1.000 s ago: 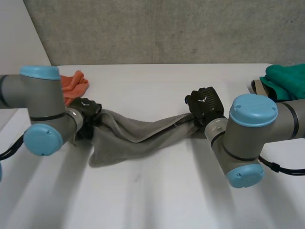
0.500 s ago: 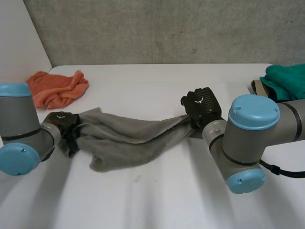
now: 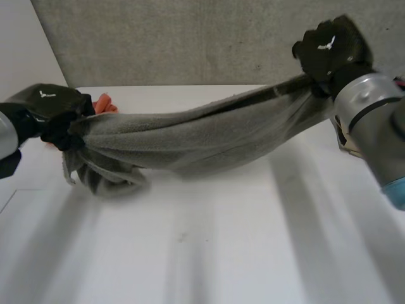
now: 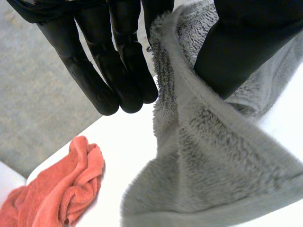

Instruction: Fold the laundry.

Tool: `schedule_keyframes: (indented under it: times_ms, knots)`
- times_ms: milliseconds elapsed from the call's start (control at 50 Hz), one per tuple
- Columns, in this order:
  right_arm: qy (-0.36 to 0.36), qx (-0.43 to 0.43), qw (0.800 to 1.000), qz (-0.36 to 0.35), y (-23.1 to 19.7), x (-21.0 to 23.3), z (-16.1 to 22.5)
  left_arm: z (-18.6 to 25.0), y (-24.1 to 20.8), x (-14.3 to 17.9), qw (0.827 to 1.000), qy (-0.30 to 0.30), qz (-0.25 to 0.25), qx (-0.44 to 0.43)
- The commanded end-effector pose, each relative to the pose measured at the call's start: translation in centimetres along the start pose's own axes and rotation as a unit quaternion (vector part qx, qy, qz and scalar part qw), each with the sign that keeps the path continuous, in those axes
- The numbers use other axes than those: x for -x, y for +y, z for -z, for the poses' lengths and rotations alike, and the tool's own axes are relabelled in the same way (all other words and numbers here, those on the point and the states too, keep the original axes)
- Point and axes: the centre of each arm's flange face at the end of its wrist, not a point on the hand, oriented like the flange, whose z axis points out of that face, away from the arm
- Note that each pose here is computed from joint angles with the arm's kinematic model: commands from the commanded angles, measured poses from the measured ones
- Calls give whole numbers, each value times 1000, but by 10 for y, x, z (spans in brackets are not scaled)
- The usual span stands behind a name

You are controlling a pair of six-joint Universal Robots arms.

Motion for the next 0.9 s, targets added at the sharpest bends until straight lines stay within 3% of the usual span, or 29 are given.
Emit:
schedule_keyframes:
  times_ms: [20, 180, 300, 660, 900]
  knots:
    - [-50, 32, 998, 36, 7, 15, -1, -20, 16, -2, 996, 46, -35, 62]
    - [-90, 82, 992, 28, 53, 70, -14, -77, 71, -15, 984, 90, 1, 151]
    - [-84, 112, 990, 27, 81, 96, -16, -101, 105, -17, 977, 82, 30, 196]
    - [-89, 114, 989, 36, 89, 108, -12, -90, 103, 4, 986, -33, 7, 164]
    - [-97, 111, 988, 41, 87, 115, -10, -92, 125, -5, 981, -8, -4, 196]
